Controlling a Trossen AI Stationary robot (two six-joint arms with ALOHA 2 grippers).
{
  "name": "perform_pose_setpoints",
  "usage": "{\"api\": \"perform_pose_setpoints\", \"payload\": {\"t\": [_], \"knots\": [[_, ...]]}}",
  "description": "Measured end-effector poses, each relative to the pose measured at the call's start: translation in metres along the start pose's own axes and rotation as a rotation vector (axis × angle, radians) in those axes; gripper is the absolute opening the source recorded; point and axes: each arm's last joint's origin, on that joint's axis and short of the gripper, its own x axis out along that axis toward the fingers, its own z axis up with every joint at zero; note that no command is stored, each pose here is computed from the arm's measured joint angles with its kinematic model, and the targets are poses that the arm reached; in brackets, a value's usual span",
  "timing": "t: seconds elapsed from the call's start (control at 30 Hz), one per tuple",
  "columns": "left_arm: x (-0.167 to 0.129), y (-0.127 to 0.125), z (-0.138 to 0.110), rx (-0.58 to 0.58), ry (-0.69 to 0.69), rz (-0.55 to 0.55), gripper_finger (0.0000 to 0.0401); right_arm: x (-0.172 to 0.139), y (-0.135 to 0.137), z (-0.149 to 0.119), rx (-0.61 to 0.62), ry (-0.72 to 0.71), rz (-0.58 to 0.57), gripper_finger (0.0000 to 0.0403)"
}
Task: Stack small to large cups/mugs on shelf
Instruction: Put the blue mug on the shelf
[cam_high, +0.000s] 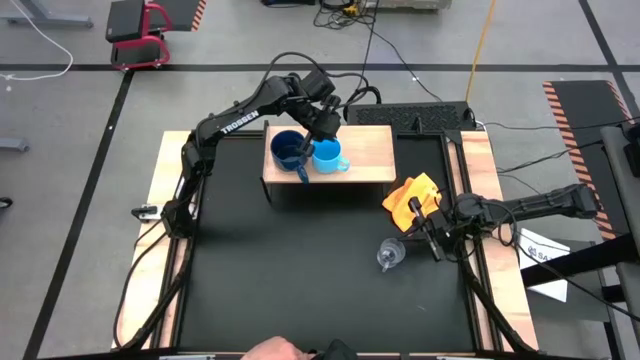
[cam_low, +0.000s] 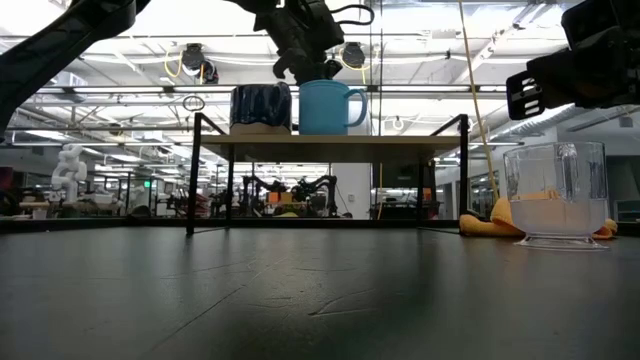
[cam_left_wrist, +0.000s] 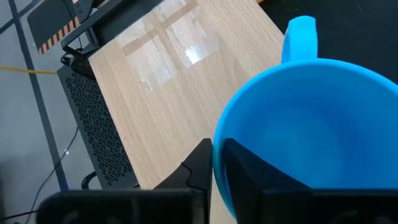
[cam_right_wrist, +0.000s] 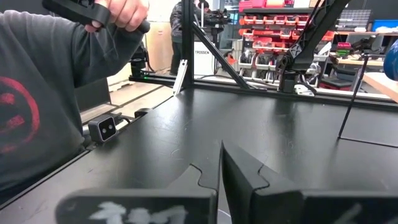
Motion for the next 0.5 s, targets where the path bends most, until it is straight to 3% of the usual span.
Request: {"api": "perform_pose_setpoints", "payload": {"t": [0.17, 0.5], "knots": [[0.0004, -0.0007, -0.0004, -0.016, -0.002, -0.012, 0.0054, 0.0, 0.0, -0.0001, -0.001, 0.0, 0.0, 0.0009], [0.0011, -0.0002, 0.0, -0.023, -0.007, -0.008, 0.0125, 0.0, 0.0, -0.0001, -0.002, 0.0, 0.0, 0.0009]]}}
